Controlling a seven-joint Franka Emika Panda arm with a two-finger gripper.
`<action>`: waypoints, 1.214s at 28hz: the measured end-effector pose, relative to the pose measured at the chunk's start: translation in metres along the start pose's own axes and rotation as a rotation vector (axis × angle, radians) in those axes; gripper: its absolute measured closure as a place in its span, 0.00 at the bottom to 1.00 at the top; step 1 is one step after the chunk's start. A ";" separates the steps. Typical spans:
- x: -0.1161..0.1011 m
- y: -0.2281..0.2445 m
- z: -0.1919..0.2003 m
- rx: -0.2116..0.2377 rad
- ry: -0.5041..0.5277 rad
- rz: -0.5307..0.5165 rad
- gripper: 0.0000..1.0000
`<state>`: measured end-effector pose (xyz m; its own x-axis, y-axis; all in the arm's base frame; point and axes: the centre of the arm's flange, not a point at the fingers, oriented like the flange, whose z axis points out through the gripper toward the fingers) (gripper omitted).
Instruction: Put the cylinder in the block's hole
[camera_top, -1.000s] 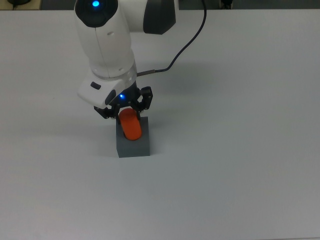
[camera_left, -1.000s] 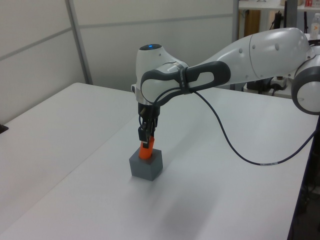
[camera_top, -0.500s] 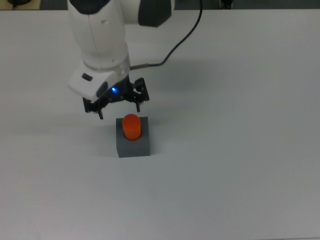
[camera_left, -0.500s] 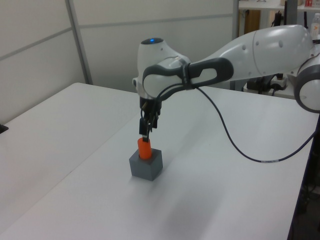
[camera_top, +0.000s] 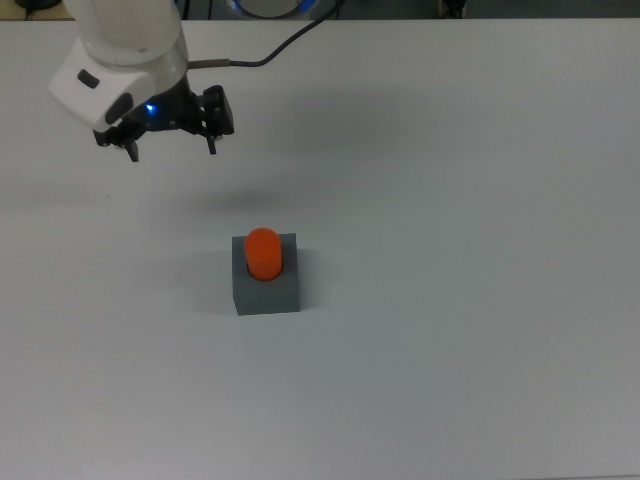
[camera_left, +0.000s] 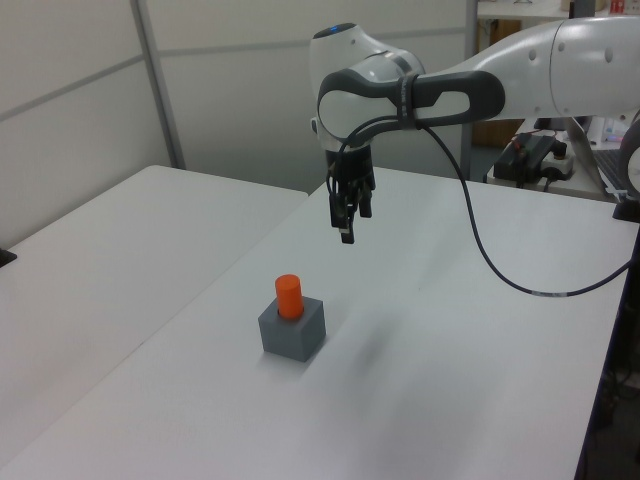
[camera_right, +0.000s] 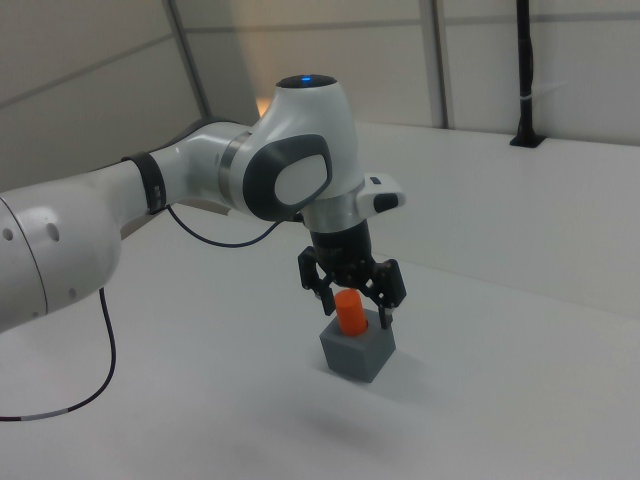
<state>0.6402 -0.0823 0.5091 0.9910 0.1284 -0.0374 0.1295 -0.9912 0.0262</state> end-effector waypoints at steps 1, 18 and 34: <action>-0.001 0.002 0.000 -0.001 0.000 0.004 0.00; -0.005 0.016 0.007 -0.023 -0.021 0.019 0.00; -0.007 0.010 0.017 -0.011 -0.067 0.010 0.00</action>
<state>0.6344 -0.0939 0.4928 0.9879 0.1156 -0.1038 0.1200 -0.9921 0.0377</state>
